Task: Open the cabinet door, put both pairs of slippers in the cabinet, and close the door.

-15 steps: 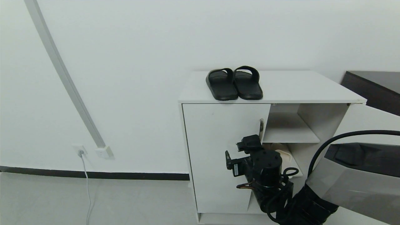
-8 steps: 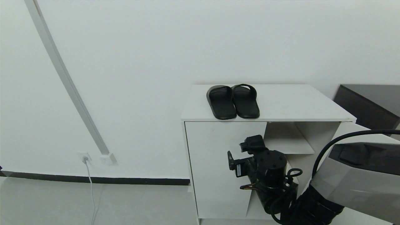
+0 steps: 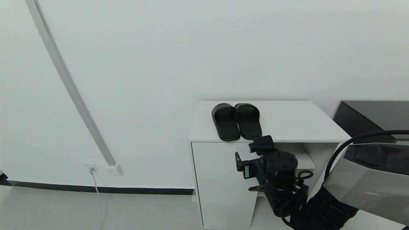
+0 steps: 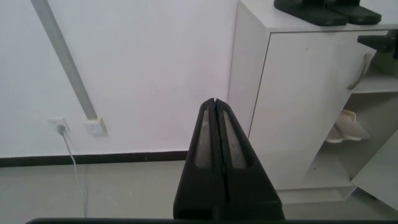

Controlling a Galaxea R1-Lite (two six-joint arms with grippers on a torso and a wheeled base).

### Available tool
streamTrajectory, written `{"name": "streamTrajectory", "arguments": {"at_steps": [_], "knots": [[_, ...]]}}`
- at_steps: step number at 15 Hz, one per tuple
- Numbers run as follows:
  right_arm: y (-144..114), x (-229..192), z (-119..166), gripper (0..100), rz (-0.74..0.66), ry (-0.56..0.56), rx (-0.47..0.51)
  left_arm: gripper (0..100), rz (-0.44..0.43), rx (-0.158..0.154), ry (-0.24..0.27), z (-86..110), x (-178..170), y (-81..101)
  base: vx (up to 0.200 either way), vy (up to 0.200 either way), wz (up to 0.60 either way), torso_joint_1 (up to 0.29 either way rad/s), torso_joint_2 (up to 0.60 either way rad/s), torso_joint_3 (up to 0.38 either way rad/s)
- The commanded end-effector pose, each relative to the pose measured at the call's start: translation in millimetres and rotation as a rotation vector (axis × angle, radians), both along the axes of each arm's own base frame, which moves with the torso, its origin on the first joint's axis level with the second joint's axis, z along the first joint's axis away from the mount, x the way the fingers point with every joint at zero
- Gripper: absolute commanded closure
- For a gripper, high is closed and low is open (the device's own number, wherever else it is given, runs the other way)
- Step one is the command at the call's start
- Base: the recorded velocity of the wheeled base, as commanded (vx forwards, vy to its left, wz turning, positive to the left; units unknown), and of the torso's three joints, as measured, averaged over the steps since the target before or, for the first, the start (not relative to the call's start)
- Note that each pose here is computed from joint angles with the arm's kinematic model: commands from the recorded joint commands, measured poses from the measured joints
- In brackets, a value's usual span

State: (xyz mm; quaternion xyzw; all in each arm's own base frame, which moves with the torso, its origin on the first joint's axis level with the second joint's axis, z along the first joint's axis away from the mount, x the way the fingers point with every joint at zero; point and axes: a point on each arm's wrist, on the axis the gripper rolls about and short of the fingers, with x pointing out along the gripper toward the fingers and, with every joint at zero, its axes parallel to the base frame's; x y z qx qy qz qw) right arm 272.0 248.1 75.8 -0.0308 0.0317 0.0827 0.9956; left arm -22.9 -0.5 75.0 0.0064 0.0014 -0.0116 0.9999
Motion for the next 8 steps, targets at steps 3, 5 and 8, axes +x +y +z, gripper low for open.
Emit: {"name": "streamTrajectory", "arguments": {"at_steps": [3,5,8], "knots": [[0.7,1.3,-3.5,0,0.003,0.008,-0.006,100,0.0,0.001,0.002,0.0,0.1,0.0,0.0,0.0,0.0,0.242,-0.53,-0.299],[7.7,5.0,-4.0,0,0.018,0.001,0.002,100,0.0,0.001,0.002,0.0,0.1,0.0,0.0,0.0,0.0,0.183,-0.42,-0.232],[0.6,2.6,10.3,0,0.009,-0.022,0.02,100,0.0,0.001,0.002,0.0,0.1,0.0,0.0,0.0,0.0,0.178,-0.38,-0.209]]}}
